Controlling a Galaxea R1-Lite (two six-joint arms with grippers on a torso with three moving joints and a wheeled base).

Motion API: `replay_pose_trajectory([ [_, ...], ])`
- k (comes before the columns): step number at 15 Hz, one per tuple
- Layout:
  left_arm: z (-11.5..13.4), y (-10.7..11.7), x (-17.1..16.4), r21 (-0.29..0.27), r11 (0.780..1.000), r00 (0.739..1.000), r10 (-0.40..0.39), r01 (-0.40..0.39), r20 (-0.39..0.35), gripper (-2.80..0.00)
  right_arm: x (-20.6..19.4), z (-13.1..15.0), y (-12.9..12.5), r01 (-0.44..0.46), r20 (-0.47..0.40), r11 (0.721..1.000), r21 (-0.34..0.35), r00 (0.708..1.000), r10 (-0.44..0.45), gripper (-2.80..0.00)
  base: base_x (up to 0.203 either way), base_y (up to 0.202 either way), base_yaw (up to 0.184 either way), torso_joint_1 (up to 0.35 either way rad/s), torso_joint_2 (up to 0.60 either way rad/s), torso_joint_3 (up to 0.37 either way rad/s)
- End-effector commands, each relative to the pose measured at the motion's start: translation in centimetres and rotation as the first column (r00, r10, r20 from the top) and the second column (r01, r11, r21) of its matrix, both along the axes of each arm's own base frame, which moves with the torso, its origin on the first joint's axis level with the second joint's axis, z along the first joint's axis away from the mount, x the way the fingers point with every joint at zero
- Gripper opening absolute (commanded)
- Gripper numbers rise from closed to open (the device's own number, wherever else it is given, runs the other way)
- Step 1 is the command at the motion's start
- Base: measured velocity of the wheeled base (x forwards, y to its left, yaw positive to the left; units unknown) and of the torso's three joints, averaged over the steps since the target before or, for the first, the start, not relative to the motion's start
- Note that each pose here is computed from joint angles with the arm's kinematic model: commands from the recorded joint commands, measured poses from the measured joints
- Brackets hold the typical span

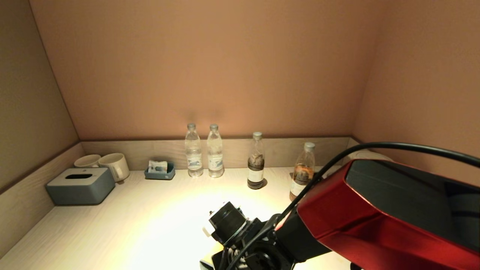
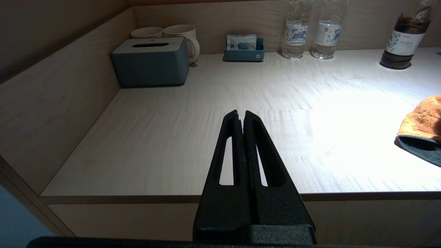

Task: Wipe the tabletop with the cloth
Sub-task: Sweep the stains on the table

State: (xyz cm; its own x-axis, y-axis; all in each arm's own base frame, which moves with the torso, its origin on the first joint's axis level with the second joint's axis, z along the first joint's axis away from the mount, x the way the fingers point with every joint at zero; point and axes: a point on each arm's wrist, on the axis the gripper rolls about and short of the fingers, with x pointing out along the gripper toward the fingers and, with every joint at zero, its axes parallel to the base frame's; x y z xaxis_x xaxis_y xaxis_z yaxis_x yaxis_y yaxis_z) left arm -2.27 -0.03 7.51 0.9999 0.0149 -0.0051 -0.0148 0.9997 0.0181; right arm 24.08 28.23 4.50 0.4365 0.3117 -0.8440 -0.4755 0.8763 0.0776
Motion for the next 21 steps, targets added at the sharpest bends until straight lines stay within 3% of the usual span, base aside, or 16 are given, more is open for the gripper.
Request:
replay_pose_trajectory([
  [1, 0.0, 0.0, 0.0, 0.000, 1.000, 1.000, 0.000, 0.000, -0.001, -2.80, 0.3, -0.5, -1.6, 0.040, -0.019, 0.999, -0.020, 0.999, -0.041, -2.80, 0.000, 0.000, 0.000, 0.000, 0.00, 0.000],
  [4, 0.0, 0.0, 0.0, 0.000, 1.000, 1.000, 0.000, 0.000, -0.001, -2.80, 1.4, -1.5, -7.0, 0.188, -0.049, 0.981, -0.051, 0.980, -0.191, -2.80, 0.000, 0.000, 0.000, 0.000, 0.00, 0.000],
  [11, 0.0, 0.0, 0.0, 0.000, 1.000, 1.000, 0.000, 0.000, -0.001, -2.80, 0.4, -1.5, -14.4, 0.364, -0.058, 0.930, -0.058, 0.929, -0.367, -2.80, 0.000, 0.000, 0.000, 0.000, 0.00, 0.000],
  [18, 0.0, 0.0, 0.0, 0.000, 1.000, 1.000, 0.000, 0.000, -0.001, -2.80, 0.5, -2.2, -19.0, 0.500, -0.076, 0.862, -0.079, 0.860, -0.505, -2.80, 0.000, 0.000, 0.000, 0.000, 0.00, 0.000],
  [21, 0.0, 0.0, 0.0, 0.002, 1.000, 1.000, 0.000, 0.000, -0.001, -2.80, 0.4, -2.2, -19.1, 0.506, -0.078, 0.859, -0.080, 0.856, -0.511, -2.80, 0.000, 0.000, 0.000, 0.000, 0.00, 0.000],
])
